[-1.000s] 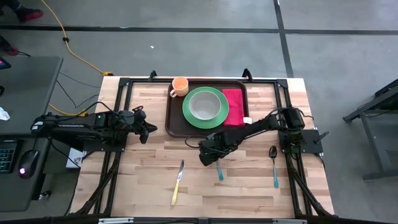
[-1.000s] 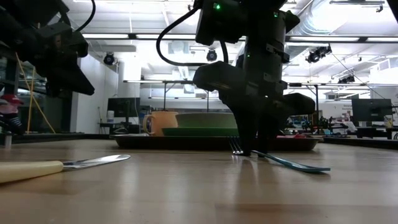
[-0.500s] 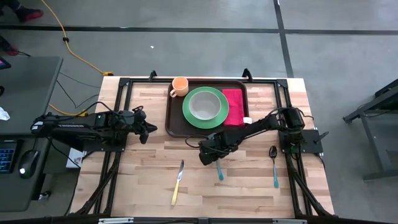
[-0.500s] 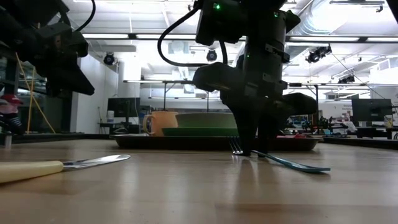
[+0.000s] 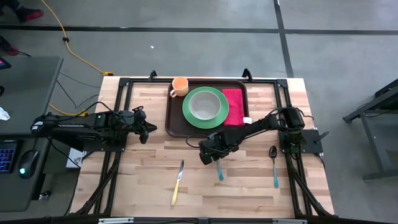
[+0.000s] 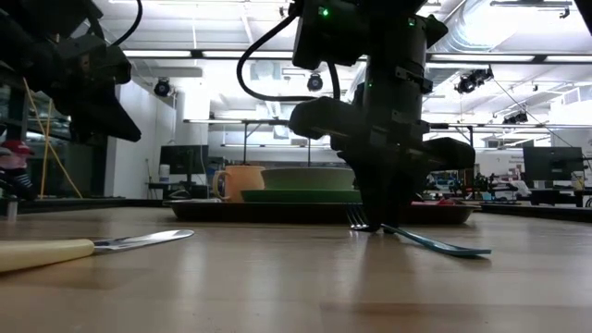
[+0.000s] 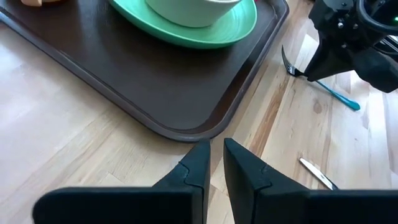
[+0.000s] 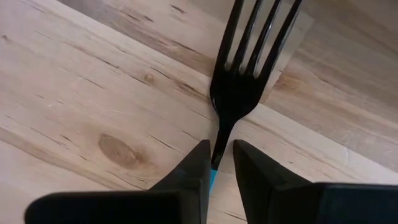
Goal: Set up tray
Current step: Put the blue fork on top of the red napkin
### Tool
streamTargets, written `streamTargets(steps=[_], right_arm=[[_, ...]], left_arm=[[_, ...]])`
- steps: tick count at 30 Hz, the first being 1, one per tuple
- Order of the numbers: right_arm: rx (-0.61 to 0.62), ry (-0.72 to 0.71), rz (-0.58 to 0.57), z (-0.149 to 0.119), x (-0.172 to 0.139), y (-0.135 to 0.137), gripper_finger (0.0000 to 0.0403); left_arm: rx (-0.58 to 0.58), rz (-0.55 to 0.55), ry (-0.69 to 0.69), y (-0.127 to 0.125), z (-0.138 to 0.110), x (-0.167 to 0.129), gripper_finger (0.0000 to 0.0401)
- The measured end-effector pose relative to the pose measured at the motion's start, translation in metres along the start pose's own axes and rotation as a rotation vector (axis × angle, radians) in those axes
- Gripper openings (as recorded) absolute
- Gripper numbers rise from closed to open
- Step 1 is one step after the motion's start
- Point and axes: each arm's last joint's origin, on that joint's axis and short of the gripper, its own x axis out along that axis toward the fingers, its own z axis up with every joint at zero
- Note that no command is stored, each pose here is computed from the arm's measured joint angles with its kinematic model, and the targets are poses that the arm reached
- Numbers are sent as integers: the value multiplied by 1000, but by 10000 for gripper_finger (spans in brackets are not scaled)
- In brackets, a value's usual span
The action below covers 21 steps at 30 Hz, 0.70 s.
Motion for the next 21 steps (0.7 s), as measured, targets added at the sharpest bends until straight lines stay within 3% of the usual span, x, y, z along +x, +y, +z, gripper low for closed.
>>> streamTargets(steps=[8, 21], right_arm=[[1, 4, -17, 0, 0, -2, 48], [-6, 12, -65, -1, -1, -6, 4]], left_arm=[[18, 2, -1, 0, 0, 0, 76], [18, 3, -1, 0, 0, 0, 76]])
